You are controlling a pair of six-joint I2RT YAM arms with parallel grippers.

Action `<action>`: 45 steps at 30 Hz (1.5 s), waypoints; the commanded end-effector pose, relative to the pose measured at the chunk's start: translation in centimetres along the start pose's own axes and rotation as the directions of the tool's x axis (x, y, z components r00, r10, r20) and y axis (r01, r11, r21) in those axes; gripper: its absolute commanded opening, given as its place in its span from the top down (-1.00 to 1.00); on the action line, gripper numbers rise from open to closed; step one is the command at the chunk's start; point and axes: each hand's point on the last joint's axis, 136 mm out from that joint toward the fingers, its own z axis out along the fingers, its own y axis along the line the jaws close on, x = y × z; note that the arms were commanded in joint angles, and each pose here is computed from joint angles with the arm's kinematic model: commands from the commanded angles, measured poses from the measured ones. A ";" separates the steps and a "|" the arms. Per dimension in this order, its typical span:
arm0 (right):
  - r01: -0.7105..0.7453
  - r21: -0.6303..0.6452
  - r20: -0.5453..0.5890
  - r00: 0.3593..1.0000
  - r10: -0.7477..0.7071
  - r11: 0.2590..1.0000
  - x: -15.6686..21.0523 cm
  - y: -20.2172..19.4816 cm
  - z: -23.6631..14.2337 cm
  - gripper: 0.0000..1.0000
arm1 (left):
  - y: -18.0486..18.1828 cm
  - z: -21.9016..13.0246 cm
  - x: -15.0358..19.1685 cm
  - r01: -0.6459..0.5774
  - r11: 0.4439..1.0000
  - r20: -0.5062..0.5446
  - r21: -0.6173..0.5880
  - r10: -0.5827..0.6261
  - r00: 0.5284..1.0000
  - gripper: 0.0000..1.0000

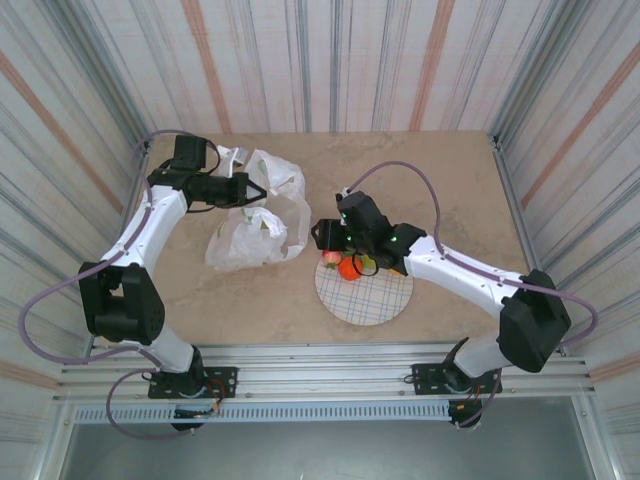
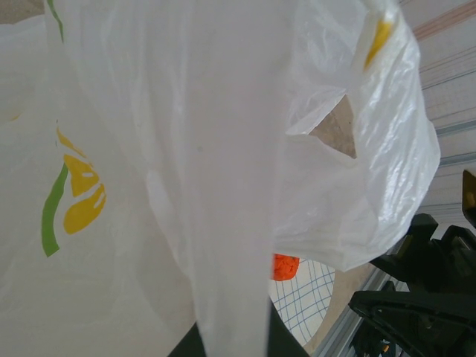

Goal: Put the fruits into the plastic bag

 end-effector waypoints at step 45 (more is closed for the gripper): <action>0.325 0.320 -0.333 0.918 -0.216 0.890 6.1 -5.0 9.5 -0.07 | -0.3 -0.9 -0.3 -0.005 1.000 0.021 -0.015 0.005 1.000 1.00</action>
